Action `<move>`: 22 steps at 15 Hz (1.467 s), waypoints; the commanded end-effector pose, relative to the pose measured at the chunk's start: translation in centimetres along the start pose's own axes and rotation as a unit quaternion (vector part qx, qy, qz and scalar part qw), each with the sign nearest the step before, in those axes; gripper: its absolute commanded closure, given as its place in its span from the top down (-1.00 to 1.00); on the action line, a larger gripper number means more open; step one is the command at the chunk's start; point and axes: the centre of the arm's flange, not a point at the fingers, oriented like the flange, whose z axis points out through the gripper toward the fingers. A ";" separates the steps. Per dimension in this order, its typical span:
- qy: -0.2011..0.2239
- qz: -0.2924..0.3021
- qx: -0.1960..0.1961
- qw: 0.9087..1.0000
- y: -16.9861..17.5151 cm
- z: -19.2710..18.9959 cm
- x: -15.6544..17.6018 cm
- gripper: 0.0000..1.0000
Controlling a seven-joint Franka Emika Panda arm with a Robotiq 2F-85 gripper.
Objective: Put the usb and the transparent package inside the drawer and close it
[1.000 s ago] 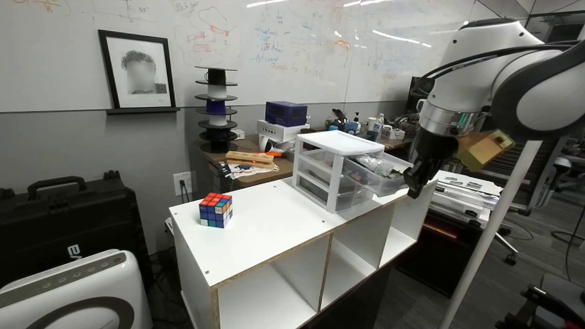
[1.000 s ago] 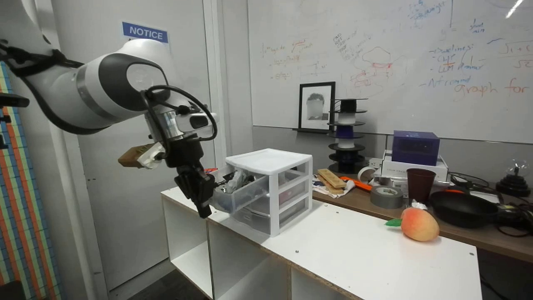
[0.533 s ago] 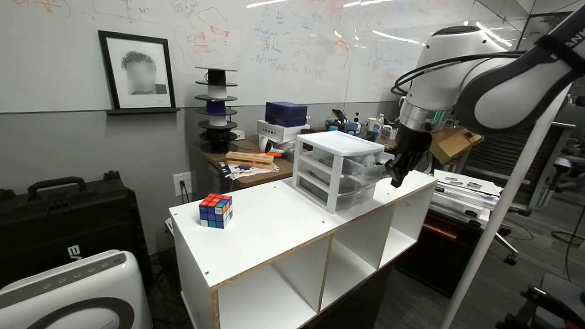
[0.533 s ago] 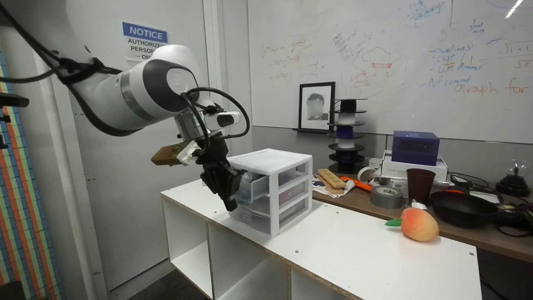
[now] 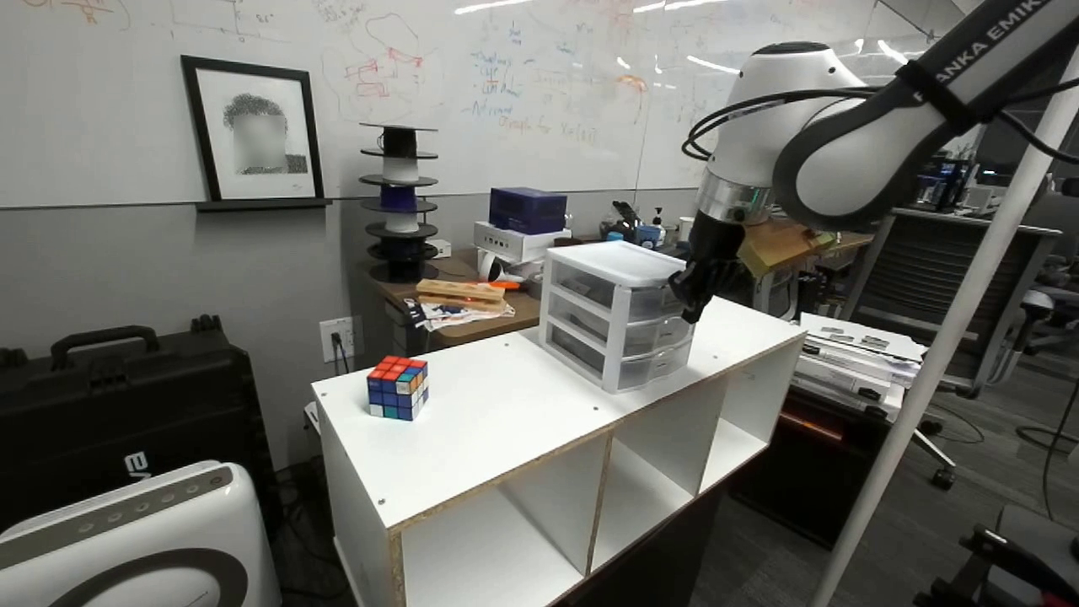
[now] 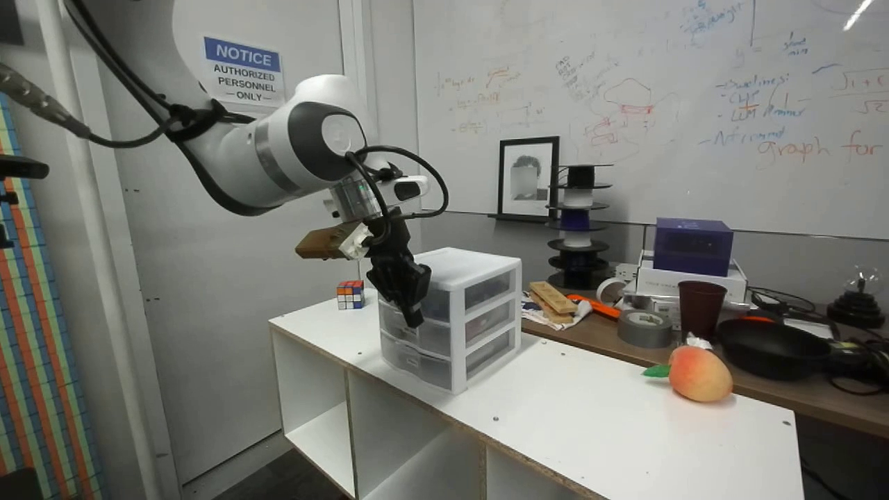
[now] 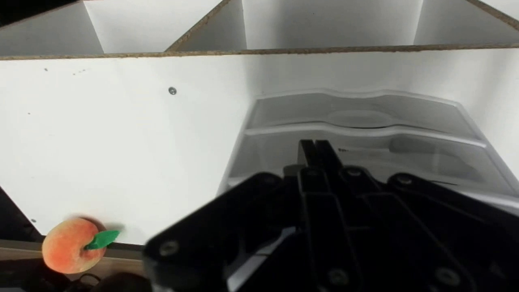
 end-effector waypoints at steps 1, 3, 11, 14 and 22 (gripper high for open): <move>0.004 0.002 0.003 1.000 -0.3 -0.8 3.4 -0.87; -0.008 -0.002 0.000 1.000 -0.3 -1.2 3.3 -0.87; -0.086 -0.051 -0.017 0.995 1.1 -8.0 -1.3 -0.63; -0.089 -0.089 0.001 0.992 2.1 -12.3 -3.3 -0.64; -0.075 -0.139 -0.001 0.987 4.9 -18.2 -4.9 0.63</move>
